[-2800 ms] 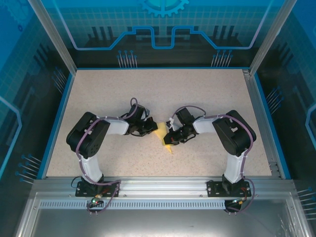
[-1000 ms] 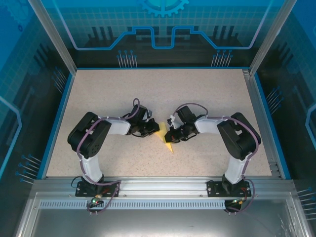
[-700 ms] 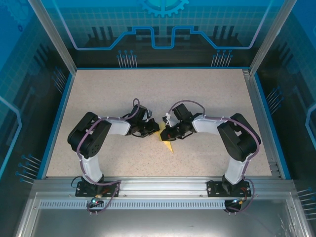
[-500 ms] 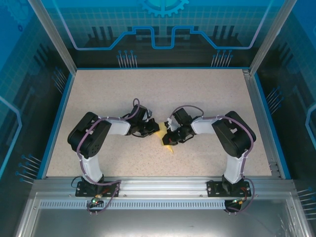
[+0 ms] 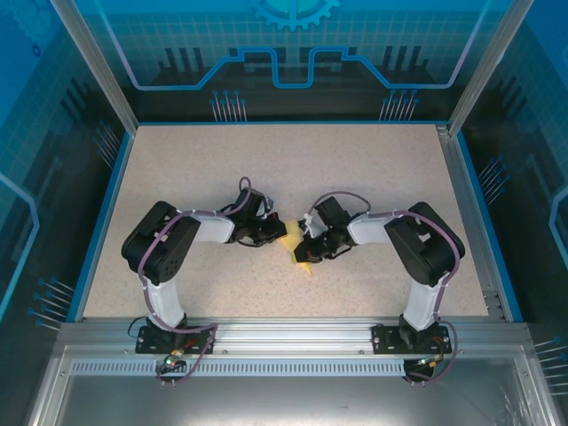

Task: Fold a paper plane with a square sheet of paper (pick it up from the middle)
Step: Fold the wing for the fifth time at the center of the table.

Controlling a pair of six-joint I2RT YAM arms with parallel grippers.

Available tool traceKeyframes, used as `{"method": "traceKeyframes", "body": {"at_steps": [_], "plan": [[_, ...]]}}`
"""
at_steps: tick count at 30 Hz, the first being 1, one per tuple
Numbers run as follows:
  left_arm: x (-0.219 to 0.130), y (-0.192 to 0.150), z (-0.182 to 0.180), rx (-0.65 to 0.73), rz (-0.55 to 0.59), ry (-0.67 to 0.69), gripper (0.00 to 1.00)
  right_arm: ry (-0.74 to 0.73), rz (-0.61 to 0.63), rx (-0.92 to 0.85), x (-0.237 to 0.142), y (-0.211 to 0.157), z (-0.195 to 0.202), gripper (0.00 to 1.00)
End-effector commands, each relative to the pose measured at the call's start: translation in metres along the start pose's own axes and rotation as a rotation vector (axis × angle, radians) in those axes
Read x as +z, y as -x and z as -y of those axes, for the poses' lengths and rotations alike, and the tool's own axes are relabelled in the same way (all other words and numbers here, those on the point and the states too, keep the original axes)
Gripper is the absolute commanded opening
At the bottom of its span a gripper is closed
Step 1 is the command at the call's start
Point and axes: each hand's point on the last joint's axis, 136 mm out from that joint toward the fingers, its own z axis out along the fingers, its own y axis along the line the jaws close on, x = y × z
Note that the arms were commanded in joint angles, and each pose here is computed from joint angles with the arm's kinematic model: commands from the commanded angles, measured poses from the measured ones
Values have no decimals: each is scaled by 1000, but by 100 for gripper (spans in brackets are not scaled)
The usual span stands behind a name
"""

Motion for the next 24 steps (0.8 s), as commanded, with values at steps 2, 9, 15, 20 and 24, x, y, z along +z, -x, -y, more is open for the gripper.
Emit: {"method": "traceKeyframes", "body": {"at_steps": [2, 9, 15, 20, 24], "plan": [[12, -14, -44, -75, -30, 138, 4, -13, -44, 52, -5, -22, 8, 4], [10, -14, -44, -63, -26, 141, 4, 10, -36, 57, -8, -28, 6, 4], [10, -15, -47, -64, -24, 148, 3, 27, -44, 64, -8, -35, 6, 6], [11, -16, -48, -67, -26, 149, 3, 29, -42, 67, -10, -36, 6, 7], [10, -15, -50, -67, -24, 158, 3, 44, -29, 71, -14, -36, 5, 7]]}}
